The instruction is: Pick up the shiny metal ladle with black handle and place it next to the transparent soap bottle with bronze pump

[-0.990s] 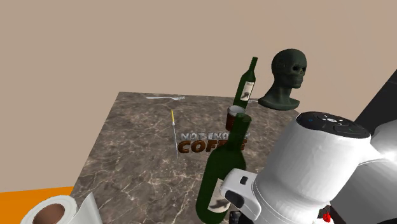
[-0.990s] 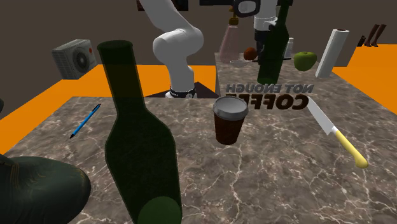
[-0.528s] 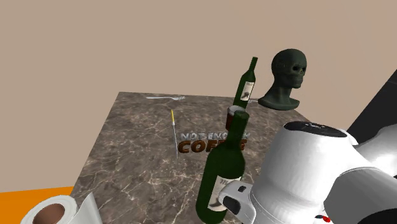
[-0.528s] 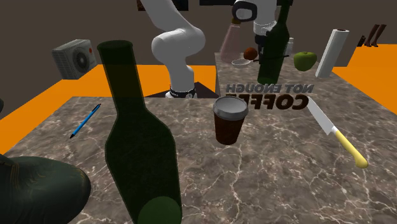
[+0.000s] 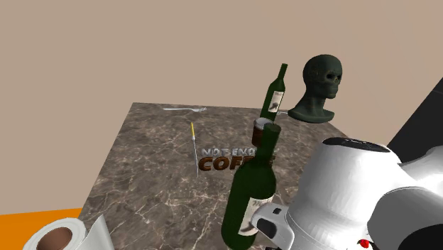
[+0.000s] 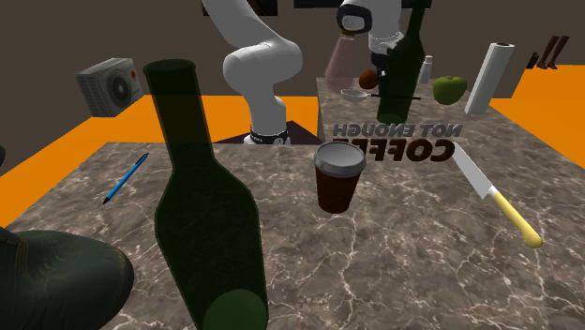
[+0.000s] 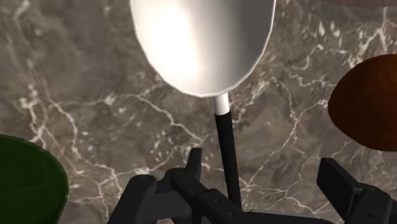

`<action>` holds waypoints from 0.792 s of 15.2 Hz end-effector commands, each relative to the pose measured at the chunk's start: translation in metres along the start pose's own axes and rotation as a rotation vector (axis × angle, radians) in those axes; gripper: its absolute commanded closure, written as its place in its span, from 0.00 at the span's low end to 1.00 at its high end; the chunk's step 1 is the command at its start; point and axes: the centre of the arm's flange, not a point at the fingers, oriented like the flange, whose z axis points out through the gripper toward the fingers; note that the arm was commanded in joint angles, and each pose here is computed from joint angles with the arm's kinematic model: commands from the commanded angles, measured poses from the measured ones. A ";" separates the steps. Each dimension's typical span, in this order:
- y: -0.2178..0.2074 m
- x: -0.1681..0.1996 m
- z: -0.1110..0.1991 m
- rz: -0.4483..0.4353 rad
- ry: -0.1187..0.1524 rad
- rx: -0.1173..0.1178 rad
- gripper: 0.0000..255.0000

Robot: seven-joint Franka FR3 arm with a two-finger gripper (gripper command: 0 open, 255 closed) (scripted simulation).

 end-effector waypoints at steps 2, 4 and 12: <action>0.010 0.006 -0.010 -0.153 -0.098 -0.241 0.00; 0.004 0.009 -0.035 -0.153 -0.098 -0.241 0.00; 0.001 0.009 -0.045 -0.153 -0.098 -0.241 0.00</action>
